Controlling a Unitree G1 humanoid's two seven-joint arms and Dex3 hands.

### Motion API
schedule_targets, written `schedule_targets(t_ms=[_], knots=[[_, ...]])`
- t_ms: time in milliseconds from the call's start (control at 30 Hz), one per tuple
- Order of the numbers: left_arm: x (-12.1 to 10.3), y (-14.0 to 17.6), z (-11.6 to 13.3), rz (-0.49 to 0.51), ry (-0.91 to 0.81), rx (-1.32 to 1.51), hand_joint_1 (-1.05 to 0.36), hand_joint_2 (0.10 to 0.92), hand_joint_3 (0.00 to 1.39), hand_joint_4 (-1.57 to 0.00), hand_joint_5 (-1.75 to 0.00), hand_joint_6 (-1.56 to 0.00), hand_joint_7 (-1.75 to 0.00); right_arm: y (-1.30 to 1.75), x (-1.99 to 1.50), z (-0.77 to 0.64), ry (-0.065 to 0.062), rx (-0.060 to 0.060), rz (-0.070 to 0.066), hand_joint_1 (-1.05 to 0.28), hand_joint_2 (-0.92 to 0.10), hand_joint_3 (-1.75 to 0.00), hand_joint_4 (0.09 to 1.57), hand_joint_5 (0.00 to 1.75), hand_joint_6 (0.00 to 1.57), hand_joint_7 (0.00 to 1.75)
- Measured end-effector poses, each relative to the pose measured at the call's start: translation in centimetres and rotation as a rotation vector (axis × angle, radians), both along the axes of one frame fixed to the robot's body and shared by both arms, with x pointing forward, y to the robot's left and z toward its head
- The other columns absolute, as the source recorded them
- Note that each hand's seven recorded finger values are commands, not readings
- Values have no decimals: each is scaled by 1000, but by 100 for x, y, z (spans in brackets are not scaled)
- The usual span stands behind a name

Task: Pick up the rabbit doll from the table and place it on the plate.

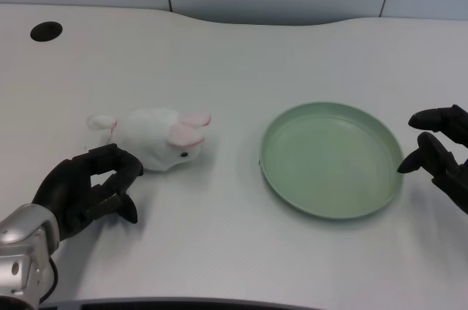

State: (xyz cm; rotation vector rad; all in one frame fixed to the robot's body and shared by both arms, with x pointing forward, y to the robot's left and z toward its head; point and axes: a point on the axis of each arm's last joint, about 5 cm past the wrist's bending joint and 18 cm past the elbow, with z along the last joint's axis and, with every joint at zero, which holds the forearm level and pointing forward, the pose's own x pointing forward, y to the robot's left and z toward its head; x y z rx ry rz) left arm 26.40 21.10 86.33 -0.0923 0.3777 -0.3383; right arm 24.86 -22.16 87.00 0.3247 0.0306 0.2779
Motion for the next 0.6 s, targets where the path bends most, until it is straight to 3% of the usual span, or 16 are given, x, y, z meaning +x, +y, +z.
schedule_targets(t_ms=[100, 167, 200, 267, 333, 500, 600], knots=[[0, 0, 1, -1, -1, 1, -515, 921, 432, -729, -1746, -512, -1746, -38, 4, 7, 9, 23, 15, -372, -921, -596, 305, 1746, 229, 1427], [0, 1, 1, 0, -1, 1, -515, 921, 430, -737, -1746, -526, -1746, -64, 11, 15, 15, 43, 11, -367, -921, -606, 313, 1746, 230, 1428], [0, 2, 1, 0, -1, 1, -515, 921, 428, -737, -1746, -526, -1743, -71, 18, 21, 19, 46, 10, -370, -921, -606, 313, 1746, 228, 1428], [0, 2, 1, 0, -1, 1, -515, 921, 425, -730, -1746, -519, -1726, -71, 39, 37, 26, 59, 16, -377, -921, -601, 300, 1746, 215, 1426], [0, 2, 1, 0, -1, 1, -517, 921, 423, -732, -1746, -525, -1722, -71, 47, 40, 36, 75, 24, -378, -921, -599, 293, 1746, 210, 1427], [0, 2, 2, 0, -1, 2, -515, 921, 425, -731, -1746, -525, -1712, -90, 53, 37, 53, 97, 25, -357, -921, -611, 302, 1746, 219, 1439], [0, 3, 2, 0, 0, 1, -516, 921, 413, -733, -1746, -531, -1711, -100, 58, 41, 54, 102, 19, -355, -921, -605, 307, 1746, 224, 1438]])
